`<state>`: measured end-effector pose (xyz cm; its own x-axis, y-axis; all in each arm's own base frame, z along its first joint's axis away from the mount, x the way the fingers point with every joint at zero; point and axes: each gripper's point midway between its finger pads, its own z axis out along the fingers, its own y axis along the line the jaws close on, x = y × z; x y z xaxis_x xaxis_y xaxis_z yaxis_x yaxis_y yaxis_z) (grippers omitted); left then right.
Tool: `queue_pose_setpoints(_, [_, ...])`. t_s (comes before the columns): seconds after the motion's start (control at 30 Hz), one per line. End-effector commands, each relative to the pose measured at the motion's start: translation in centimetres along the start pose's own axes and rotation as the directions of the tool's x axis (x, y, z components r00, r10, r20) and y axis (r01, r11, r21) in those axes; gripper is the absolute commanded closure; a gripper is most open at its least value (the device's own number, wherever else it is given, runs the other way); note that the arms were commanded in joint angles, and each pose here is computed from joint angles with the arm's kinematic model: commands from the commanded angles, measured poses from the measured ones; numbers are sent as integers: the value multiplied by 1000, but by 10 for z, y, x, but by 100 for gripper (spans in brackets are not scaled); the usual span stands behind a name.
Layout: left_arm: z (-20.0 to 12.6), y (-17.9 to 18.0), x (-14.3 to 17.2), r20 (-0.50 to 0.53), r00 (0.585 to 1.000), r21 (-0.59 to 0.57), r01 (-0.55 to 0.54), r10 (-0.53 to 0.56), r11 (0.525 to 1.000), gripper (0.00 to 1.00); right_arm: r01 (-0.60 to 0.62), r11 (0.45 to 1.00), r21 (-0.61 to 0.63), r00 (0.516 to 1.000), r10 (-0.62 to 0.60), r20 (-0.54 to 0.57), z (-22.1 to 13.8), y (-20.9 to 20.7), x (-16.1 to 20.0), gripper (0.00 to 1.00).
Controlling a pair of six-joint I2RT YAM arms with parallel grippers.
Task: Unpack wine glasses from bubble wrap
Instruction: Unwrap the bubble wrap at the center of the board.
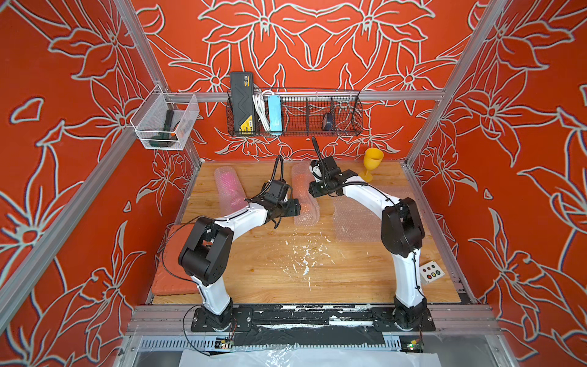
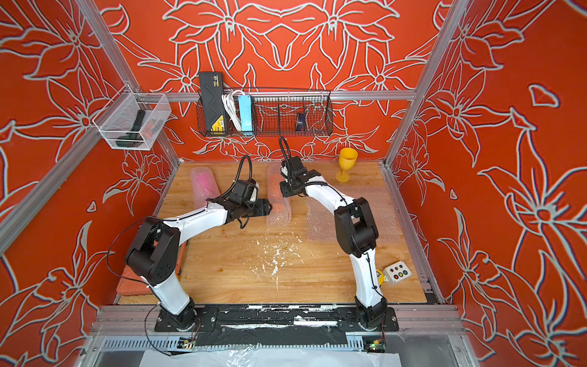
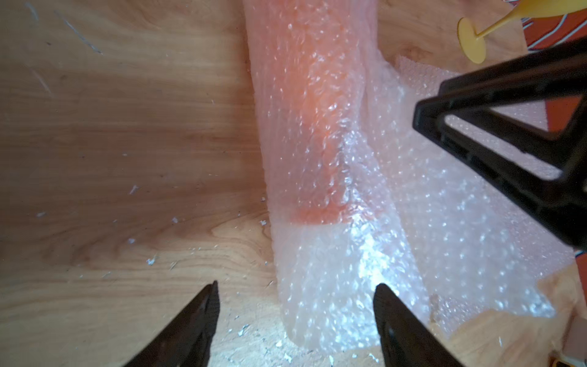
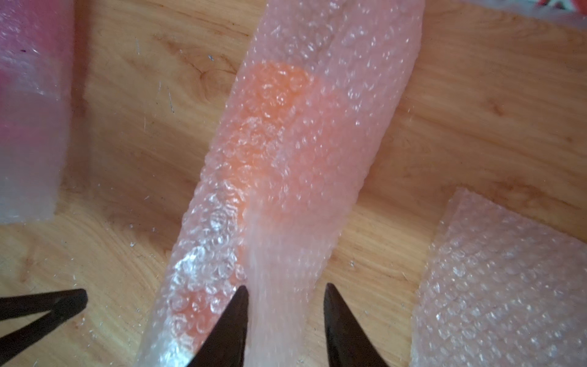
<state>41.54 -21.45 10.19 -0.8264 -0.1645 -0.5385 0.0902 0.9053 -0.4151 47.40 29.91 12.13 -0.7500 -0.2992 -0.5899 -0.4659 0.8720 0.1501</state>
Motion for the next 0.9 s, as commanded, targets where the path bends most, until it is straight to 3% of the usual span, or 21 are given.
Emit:
queue_pose_setpoints(0.0, [4, -11, -11, 26, 1000, 55, 5, -6, 998, 24, 23, 998, 54, 999, -20, -49, 5, -10, 4, 59])
queue_pose_setpoints(0.23, [20, -13, -13, -8, 1000, 87, 1, 0, 996, 24, 54, 998, 29, 996, -52, -71, 11, 3, -14, 58])
queue_pose_setpoints(0.43, [21, -13, -7, -26, 1000, 106, 10, -7, 994, 27, 81, 995, 60, 987, -72, -141, 23, 3, -4, 57])
queue_pose_setpoints(0.87, [20, -10, -5, -34, 998, 161, 52, -47, 986, 28, 139, 986, 92, 986, -128, -111, 21, 21, -23, 49])
